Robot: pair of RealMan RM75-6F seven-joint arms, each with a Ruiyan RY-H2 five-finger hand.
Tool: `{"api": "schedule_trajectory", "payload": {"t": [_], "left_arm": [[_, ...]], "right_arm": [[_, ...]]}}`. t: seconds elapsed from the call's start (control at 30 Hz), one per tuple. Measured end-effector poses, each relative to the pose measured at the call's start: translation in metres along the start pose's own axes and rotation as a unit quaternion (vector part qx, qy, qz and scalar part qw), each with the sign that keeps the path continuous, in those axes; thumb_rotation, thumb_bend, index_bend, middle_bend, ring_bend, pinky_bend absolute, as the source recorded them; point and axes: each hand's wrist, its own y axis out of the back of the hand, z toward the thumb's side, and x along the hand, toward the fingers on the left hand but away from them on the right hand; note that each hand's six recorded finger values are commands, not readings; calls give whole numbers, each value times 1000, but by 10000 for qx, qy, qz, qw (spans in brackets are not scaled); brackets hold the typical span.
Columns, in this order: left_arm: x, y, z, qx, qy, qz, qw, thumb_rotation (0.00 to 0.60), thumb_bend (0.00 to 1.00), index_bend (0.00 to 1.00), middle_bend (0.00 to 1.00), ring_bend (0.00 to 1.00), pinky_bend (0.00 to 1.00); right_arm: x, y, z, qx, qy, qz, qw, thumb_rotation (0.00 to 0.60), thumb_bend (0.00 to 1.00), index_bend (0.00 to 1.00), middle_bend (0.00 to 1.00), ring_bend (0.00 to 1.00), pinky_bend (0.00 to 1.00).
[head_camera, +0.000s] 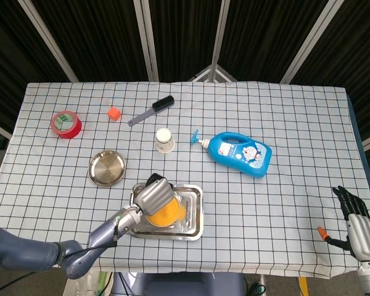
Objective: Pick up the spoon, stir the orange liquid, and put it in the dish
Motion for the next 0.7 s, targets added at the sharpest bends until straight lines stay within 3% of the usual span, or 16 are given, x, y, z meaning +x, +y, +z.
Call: {"api": "schedule_trajectory", "payload": {"t": [0.7], "left_arm": [[-7,16,13,-720,-74,44,9974,600,718,812,1000,1000,1000]], "right_arm": [[0,0,0,19,-22,18,10000,600,312,0,0,0,0]]}}
